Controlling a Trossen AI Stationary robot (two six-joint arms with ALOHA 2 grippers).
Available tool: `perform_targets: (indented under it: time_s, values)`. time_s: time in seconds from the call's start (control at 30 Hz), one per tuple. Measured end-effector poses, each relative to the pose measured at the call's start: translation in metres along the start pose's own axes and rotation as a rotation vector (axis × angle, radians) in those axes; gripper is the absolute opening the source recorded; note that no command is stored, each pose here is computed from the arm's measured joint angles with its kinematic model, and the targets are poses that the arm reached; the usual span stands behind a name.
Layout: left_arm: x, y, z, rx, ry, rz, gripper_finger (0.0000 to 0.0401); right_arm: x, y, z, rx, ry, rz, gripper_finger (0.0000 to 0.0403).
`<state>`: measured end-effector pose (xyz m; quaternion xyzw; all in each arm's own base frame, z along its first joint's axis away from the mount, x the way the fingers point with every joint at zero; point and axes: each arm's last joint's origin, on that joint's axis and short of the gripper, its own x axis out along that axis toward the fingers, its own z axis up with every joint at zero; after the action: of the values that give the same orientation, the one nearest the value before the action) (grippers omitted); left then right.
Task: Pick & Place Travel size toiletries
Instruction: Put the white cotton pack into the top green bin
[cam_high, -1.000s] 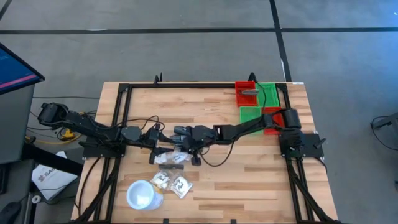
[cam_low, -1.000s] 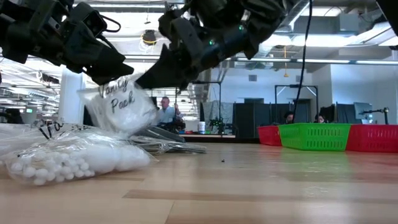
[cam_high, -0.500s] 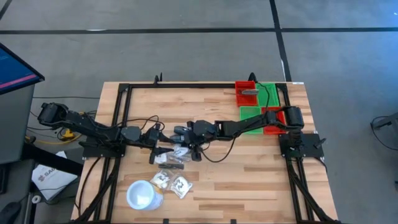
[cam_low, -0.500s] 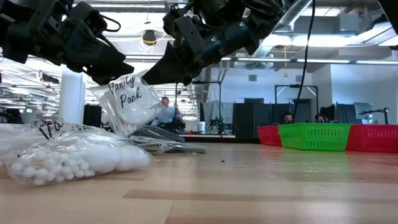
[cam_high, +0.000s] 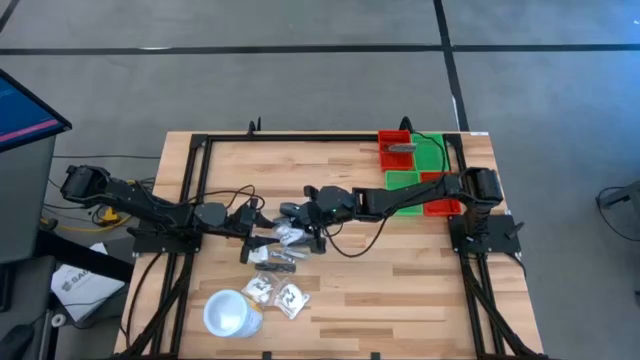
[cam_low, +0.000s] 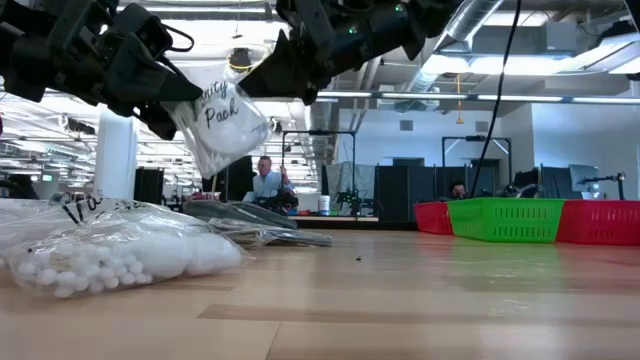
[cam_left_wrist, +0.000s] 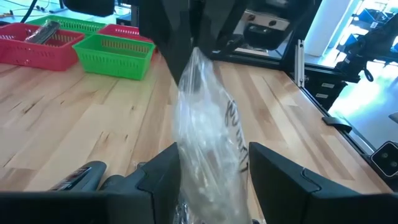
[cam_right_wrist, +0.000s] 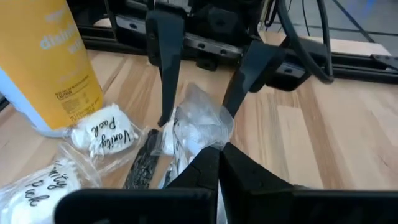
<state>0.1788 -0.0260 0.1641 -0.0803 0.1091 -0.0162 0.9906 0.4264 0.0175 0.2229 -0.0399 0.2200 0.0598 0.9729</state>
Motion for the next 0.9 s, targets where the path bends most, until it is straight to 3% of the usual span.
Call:
perform_targets:
  time_s: [0.13,0.37,0.67,0.9]
  values:
    - [0.0,0.0,0.0,0.0,0.0,0.001,0.0144,0.0,0.0,0.0,-0.001,-0.004,-0.001,0.0]
    - [0.0,0.001,0.0,0.007,-0.007,0.046,0.0013,0.0,-0.001,0.001,-0.009,-0.011,-0.016,0.0]
    - [0.0,0.002,0.0,0.007,-0.009,0.052,0.0004,-0.005,-0.009,0.003,-0.023,-0.006,-0.033,0.0009]
    - [0.0,0.003,0.0,0.009,-0.011,0.097,0.0003,-0.031,-0.026,0.016,-0.014,0.022,-0.068,0.0073]
